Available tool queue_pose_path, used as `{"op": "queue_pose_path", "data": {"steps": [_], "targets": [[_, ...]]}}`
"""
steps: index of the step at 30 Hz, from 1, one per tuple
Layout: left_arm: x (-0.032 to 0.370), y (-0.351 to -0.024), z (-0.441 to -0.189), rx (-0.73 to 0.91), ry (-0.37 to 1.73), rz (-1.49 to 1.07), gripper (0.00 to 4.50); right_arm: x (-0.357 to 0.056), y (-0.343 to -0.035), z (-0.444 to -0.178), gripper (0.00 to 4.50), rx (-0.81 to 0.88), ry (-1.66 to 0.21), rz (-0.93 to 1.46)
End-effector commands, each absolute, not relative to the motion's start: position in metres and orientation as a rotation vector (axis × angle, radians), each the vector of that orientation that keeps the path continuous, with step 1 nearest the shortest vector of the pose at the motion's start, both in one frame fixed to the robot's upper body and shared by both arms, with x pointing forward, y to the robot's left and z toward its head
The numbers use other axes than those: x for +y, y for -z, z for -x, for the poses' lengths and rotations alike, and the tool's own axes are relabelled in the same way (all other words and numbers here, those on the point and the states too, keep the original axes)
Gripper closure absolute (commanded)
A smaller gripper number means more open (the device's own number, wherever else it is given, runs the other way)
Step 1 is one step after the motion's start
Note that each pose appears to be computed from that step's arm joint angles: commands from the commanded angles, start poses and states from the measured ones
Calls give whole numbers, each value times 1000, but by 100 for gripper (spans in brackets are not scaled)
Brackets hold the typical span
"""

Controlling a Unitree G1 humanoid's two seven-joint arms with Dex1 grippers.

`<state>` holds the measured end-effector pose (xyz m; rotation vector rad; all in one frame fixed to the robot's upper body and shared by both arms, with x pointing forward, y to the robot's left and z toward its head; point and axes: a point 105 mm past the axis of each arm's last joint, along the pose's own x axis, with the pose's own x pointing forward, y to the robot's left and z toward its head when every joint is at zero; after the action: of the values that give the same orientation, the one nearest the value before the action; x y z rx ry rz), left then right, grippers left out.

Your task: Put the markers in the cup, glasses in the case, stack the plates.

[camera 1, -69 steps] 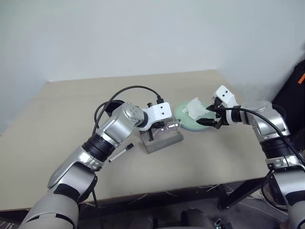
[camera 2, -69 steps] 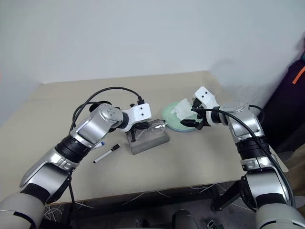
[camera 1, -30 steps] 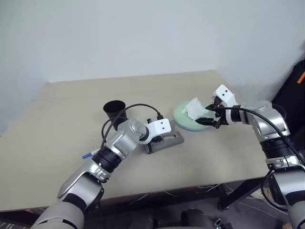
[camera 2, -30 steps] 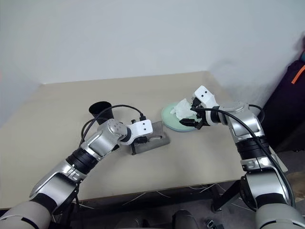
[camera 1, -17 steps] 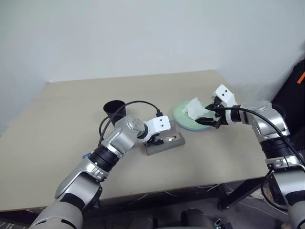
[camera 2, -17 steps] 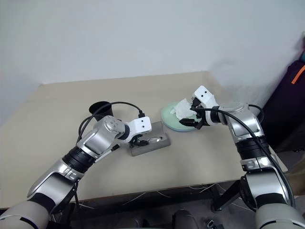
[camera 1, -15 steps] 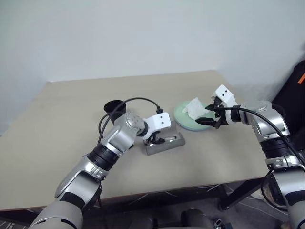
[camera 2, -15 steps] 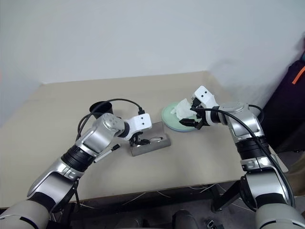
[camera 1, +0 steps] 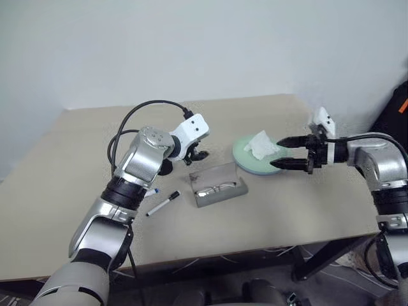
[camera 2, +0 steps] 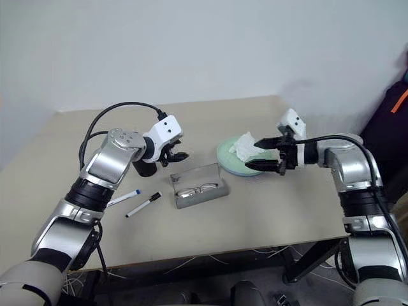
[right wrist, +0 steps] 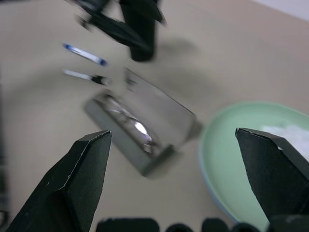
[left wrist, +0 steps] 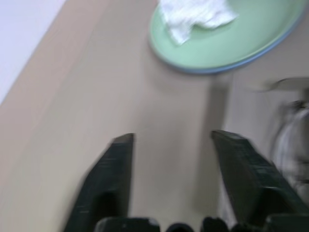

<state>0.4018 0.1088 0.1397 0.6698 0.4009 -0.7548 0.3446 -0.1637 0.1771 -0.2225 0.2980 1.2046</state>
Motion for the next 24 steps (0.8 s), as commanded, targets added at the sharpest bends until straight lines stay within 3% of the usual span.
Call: {"op": "queue_pose_path", "data": {"steps": [1,5,14,24], "targets": [[108,-144,-413,334,696,-755,320,-163,-206,-330,3,176,-1297,223],[99,-120,-409,346,718,-826,448,-161,-214,-318,3,137,-1350,193],[96,-95,-403,342,742,-987,448,-156,-222,-305,3,101,-1392,172],[95,-89,-393,364,805,-990,448,-166,-216,-301,3,160,-1378,161]]}}
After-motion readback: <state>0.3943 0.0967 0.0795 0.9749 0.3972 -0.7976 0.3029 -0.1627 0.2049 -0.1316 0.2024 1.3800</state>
